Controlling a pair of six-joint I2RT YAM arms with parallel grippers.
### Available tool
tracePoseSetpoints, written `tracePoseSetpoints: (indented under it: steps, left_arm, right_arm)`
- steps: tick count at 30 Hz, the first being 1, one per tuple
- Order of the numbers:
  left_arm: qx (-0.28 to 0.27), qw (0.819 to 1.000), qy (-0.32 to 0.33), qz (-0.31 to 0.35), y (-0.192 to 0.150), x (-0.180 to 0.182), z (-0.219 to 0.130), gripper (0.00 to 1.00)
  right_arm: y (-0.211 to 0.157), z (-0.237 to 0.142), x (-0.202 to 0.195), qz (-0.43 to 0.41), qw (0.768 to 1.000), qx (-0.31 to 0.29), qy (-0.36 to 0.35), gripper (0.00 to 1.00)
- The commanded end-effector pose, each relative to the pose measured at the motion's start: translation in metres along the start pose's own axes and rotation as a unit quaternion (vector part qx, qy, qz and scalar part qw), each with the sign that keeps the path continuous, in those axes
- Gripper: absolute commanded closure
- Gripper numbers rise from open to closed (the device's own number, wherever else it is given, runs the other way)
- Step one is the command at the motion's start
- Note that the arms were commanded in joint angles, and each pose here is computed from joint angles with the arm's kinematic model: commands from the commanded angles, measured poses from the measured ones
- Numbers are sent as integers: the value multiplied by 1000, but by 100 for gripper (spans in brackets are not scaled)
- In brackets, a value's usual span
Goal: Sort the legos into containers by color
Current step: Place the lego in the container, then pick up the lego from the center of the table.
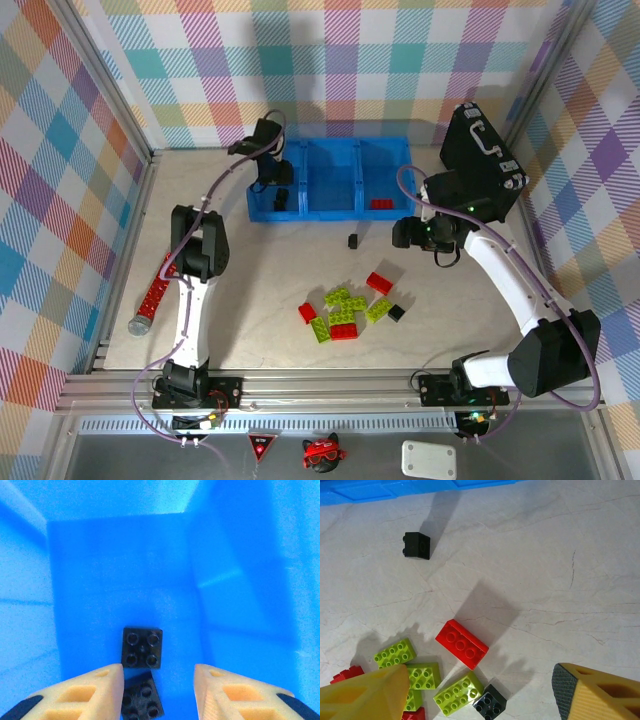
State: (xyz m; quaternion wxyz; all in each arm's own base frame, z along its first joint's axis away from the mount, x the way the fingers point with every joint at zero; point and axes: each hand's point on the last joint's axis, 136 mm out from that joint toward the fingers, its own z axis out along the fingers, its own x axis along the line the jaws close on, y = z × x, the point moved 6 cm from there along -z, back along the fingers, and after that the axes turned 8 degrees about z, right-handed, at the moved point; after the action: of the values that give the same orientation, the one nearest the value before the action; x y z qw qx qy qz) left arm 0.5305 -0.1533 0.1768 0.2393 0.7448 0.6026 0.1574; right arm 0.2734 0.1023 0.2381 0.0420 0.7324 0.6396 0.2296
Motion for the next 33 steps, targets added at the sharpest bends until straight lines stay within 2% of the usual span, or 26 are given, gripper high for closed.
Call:
tracePoseSetpoints:
  steps: [1,8,19,23,27,33]
  left_arm:
    - [-3,1000,-18,7,0,-1,-42,59]
    - [10,999,-31,21,-27,-3,-87,59]
    - [40,998,-17,48,-98,9,-152,58]
    - [45,998,-18,51,-117,14,-161,58]
    - [12,998,-19,60,-130,16,-154,58]
    - [-15,998,-36,55,-127,13,-147,58]
  right_arm:
    - [-4,0,4,4,1000,6,8,24]
    - [-8,14,12,-6,1000,25,4,24]
    - [-22,42,22,-23,997,66,-10,24]
    - [-27,52,25,-27,996,78,-18,24]
    - [-32,61,28,-26,995,89,-22,24]
    - [-40,68,28,-17,994,97,-40,24]
